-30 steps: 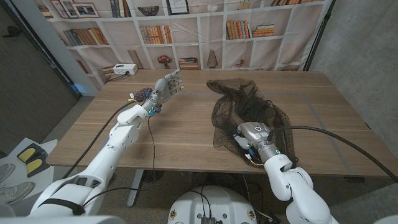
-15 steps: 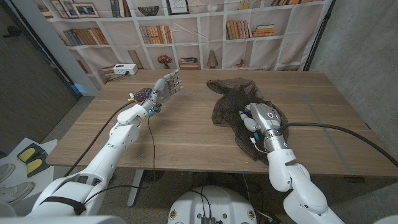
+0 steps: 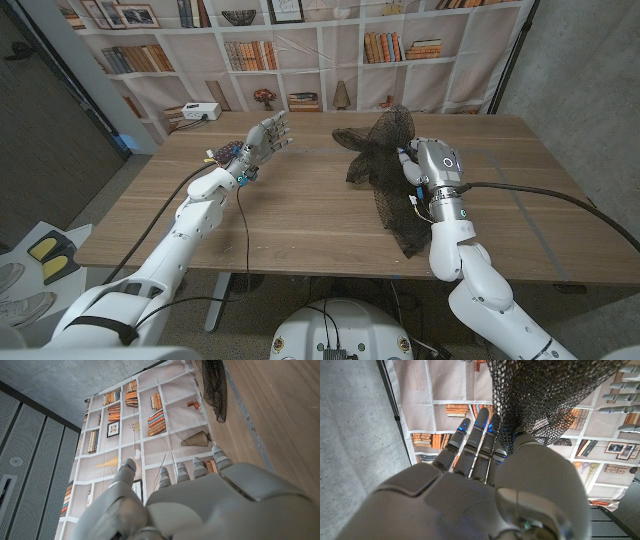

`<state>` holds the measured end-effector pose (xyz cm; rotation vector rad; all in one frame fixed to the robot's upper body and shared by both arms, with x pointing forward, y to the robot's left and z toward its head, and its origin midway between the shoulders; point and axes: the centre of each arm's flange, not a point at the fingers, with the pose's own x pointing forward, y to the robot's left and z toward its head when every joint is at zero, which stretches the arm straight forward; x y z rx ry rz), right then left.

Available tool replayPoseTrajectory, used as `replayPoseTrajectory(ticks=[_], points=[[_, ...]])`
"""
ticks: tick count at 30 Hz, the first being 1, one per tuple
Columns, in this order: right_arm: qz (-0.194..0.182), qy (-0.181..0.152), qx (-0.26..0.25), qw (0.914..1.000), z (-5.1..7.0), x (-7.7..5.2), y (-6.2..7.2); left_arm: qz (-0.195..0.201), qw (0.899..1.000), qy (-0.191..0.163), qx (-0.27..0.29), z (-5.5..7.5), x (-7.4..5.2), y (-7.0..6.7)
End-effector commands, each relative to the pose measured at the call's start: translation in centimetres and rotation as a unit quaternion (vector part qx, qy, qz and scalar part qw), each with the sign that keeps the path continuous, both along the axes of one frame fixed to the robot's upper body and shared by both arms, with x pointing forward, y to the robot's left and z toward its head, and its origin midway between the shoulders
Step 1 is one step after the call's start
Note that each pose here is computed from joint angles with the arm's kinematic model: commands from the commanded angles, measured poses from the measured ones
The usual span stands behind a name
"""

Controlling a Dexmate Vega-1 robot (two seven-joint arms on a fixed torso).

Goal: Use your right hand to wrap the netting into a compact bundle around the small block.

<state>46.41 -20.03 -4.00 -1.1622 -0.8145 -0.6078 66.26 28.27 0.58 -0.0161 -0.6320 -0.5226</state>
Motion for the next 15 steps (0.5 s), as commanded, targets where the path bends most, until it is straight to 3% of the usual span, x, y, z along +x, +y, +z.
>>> replayPoseTrajectory(ticks=[1,11,15], points=[[-0.03,-0.045,0.01,0.9985,3.7,2.7,-1.1,0.008,1.0,-0.004,-0.005,0.0,-0.6,0.3],[-0.047,0.002,-0.035,0.9983,5.7,6.2,-0.2,0.014,1.0,-0.009,-0.01,-0.2,-1.2,0.6],[-0.063,0.051,-0.058,0.995,6.2,8.3,0.2,0.017,1.0,-0.009,-0.013,-0.4,-1.6,0.8]])
